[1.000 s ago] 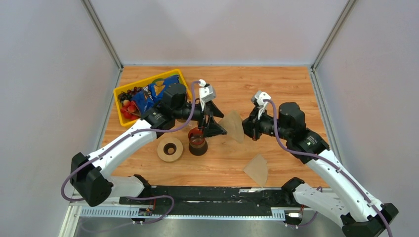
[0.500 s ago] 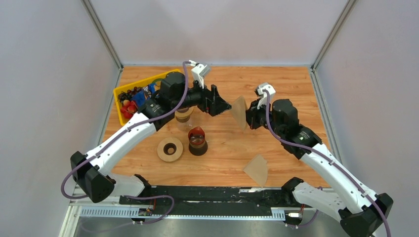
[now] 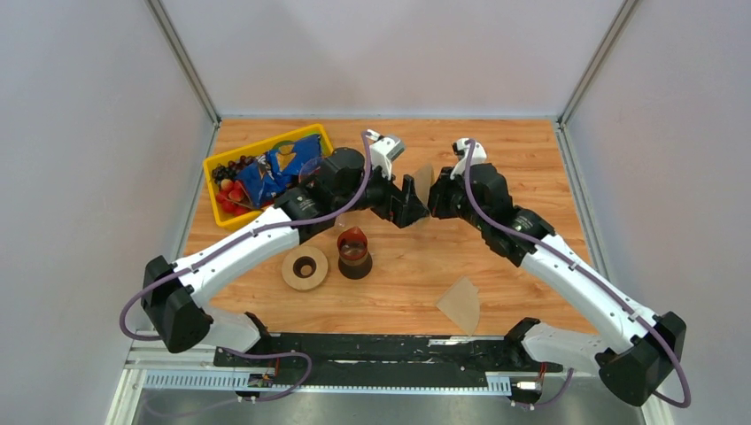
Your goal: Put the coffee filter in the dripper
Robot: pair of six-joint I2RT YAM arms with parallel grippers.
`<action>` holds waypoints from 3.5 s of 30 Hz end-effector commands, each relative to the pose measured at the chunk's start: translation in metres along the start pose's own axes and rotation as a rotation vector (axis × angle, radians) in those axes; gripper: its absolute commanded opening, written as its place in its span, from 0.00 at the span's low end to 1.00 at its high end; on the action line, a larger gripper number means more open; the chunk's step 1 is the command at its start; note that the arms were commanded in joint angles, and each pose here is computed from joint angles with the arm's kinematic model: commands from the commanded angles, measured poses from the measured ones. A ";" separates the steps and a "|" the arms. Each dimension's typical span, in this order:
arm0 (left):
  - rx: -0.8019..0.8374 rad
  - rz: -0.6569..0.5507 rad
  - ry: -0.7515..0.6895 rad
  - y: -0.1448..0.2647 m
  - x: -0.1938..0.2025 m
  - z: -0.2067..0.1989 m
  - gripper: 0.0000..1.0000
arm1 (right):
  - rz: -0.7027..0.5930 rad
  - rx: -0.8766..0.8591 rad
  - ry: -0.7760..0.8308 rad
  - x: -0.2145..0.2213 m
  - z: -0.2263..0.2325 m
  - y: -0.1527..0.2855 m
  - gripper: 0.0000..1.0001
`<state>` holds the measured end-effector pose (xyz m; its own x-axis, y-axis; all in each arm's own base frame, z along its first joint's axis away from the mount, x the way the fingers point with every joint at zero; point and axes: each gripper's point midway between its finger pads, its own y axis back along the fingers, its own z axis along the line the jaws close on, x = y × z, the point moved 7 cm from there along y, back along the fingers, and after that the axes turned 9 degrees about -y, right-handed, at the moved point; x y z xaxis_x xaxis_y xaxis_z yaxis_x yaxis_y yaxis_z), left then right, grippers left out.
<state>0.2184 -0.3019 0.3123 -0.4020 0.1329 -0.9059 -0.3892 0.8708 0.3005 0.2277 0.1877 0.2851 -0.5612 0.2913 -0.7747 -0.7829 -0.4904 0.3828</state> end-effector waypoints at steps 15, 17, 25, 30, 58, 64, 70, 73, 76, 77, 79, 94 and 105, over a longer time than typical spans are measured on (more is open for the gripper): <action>-0.368 -0.010 -0.132 -0.014 0.010 0.012 1.00 | 0.081 0.108 -0.288 -0.015 0.021 -0.004 0.00; -0.403 -0.013 -0.124 -0.013 0.010 0.015 1.00 | 0.083 0.104 -0.280 -0.015 0.021 -0.003 0.00; -0.523 -0.067 -0.107 -0.001 0.004 0.024 1.00 | 0.097 0.106 -0.239 -0.009 0.016 -0.001 0.00; -0.530 -0.073 -0.105 -0.001 0.002 0.024 1.00 | 0.098 0.076 -0.197 -0.009 0.017 -0.001 0.00; -0.412 0.097 -0.144 -0.055 0.010 0.018 0.76 | 0.083 0.096 -0.094 -0.008 0.009 -0.010 0.00; -0.388 0.088 -0.148 -0.054 0.011 0.017 0.72 | 0.102 0.074 -0.070 -0.006 0.010 -0.009 0.00; -0.435 0.091 -0.144 -0.056 0.012 0.022 0.56 | 0.128 0.065 -0.031 0.001 0.006 -0.008 0.00; -0.456 0.098 -0.138 -0.056 0.013 0.024 0.44 | 0.130 0.079 -0.028 0.004 0.002 -0.008 0.00; -0.502 0.099 -0.131 -0.053 0.013 0.027 0.31 | 0.136 0.100 -0.024 0.007 -0.002 -0.007 0.00; -0.514 0.101 -0.126 -0.052 0.013 0.028 0.30 | 0.136 0.110 -0.022 0.008 -0.004 -0.007 0.00; -0.554 0.098 -0.124 -0.048 0.012 0.031 0.27 | 0.135 0.134 -0.020 0.010 -0.008 -0.007 0.00; -0.649 0.137 -0.195 -0.024 0.020 0.041 0.10 | 0.141 0.269 0.062 0.009 -0.035 0.005 0.00; -0.466 0.220 -0.350 -0.011 0.040 0.033 0.09 | 0.275 0.156 0.289 0.011 -0.034 0.016 0.00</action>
<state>0.2384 -0.3066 0.2528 -0.3281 0.4396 -0.8361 -0.6883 0.4950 0.5303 0.2236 0.1683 0.2520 -0.7014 0.0340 -0.7119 -0.6688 -0.3767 0.6409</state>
